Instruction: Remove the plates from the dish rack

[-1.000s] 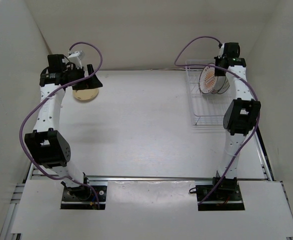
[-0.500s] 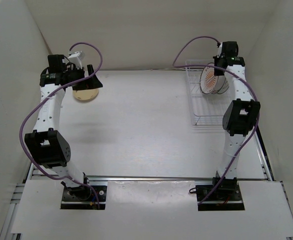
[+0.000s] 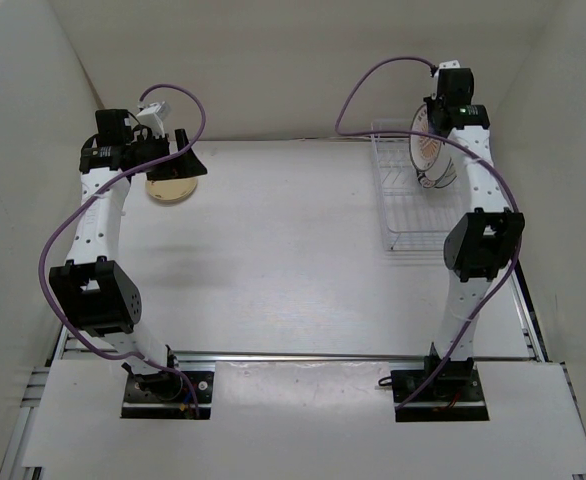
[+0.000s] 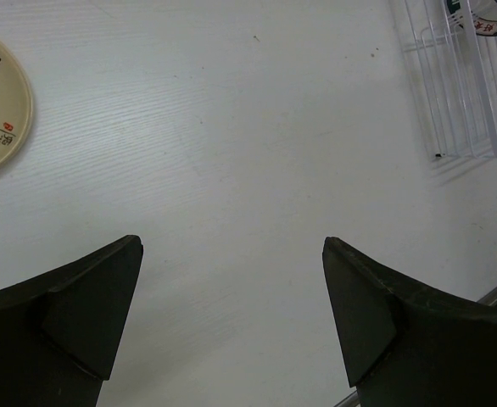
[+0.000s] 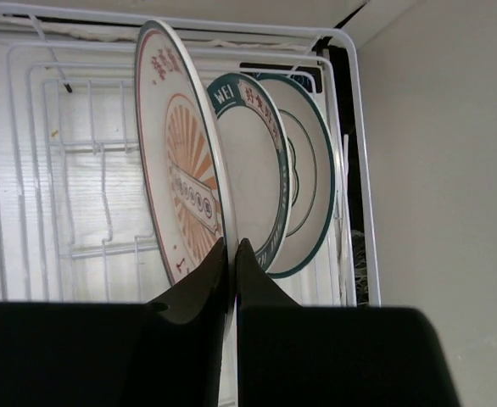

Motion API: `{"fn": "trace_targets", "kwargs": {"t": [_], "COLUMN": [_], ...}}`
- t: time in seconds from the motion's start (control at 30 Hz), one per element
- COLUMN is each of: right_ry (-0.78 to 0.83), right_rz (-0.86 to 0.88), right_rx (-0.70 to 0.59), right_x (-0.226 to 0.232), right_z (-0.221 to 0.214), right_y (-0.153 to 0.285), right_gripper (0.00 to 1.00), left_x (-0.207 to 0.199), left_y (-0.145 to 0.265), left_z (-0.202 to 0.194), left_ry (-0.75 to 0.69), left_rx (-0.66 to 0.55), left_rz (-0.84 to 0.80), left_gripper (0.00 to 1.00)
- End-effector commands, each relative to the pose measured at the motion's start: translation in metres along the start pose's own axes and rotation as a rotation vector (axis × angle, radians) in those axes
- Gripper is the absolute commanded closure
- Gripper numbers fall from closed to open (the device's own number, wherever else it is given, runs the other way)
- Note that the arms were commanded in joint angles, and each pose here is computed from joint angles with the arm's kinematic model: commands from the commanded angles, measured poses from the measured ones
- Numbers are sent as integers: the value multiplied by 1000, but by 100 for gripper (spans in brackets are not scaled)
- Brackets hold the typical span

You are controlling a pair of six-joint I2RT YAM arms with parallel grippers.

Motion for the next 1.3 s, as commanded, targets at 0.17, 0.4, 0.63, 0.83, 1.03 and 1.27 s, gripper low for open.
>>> {"fn": "trace_targets", "kwargs": {"t": [0.17, 0.4, 0.63, 0.83, 1.03, 1.27], "right_ry": [-45, -97, -152, -155, -136, -110], "right_rz": [-3, 184, 997, 1465, 1566, 1619], "right_rx": [-299, -328, -169, 86, 132, 178], "right_x": [-4, 13, 116, 189, 223, 258], "right_z": [76, 79, 44, -10, -11, -15], "right_y": [94, 134, 172, 198, 195, 190], "right_gripper": [100, 100, 100, 100, 100, 100], "left_x": [-17, -19, -33, -54, -66, -74], "left_y": [13, 13, 11, 13, 10, -6], "left_z": [16, 18, 17, 13, 7, -6], "left_ry": [-27, -24, -13, -4, 17, 40], "left_rx": [-65, -71, -56, -31, 0, 52], "left_rz": [-56, -75, -218, -430, -573, -603], "left_gripper": [1, 1, 1, 1, 1, 1]}}
Point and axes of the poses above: each gripper's point midway between its finger pads, its own y axis back along the fingers, its own x axis along the line the jaws close on, z = x × y, the point moved 5 cm from there along y, back along the fingers
